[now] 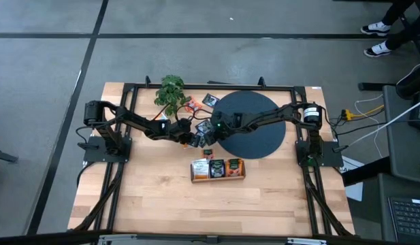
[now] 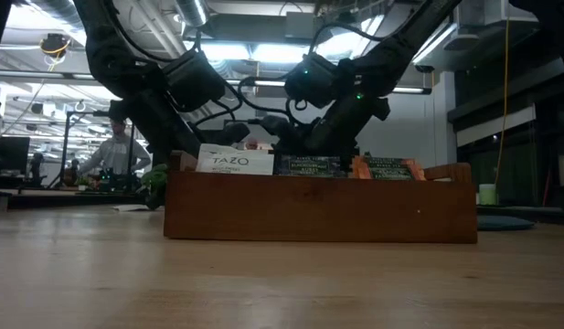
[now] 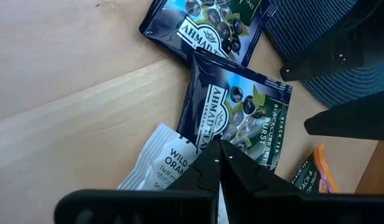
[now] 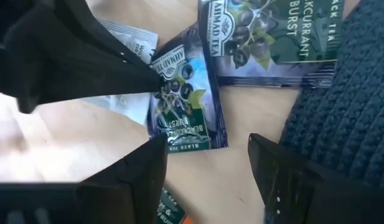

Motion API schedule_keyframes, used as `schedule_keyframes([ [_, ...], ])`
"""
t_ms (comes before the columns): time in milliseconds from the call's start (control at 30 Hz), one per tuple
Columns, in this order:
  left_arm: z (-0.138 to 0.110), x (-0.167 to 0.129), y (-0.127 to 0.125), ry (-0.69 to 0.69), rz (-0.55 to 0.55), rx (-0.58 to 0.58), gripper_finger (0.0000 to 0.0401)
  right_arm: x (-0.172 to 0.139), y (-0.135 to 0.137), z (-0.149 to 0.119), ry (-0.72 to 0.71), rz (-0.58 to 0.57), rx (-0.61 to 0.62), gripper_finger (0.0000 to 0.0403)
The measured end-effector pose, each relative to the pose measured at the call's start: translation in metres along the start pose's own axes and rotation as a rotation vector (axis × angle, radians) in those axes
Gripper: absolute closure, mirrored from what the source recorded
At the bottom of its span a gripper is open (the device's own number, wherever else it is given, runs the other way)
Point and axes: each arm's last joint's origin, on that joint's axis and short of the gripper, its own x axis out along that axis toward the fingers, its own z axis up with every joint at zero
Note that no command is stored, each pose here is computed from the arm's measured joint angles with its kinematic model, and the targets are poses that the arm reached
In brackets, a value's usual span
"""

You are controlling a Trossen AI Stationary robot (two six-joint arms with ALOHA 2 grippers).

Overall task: Pick & Place Tea
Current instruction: Put the bottom left purple tea bag into the middle section of the wooden organizer

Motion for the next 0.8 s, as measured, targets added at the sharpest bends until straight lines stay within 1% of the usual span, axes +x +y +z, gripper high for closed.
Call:
schedule_keyframes([
  [100, 0.000, 0.000, 0.000, -0.002, -0.001, 0.000, 0.0398, 0.002, 0.000, 0.001, 0.008, 0.030, 0.021, 0.0184],
  [233, 0.001, 0.000, -0.001, -0.009, -0.006, 0.007, 0.0398, 0.011, -0.001, 0.000, 0.043, 0.083, 0.044, 0.0202],
  [533, 0.001, 0.000, -0.001, -0.015, -0.011, 0.015, 0.0398, 0.014, -0.004, 0.000, 0.044, 0.080, 0.027, 0.0242],
  [633, 0.001, 0.000, -0.002, 0.000, -0.024, 0.017, 0.0398, 0.014, -0.005, 0.000, 0.046, 0.072, 0.019, 0.0268],
  [800, 0.001, -0.003, -0.004, 0.039, -0.060, 0.049, 0.0397, 0.014, -0.006, 0.000, 0.043, 0.063, -0.025, 0.0330],
])
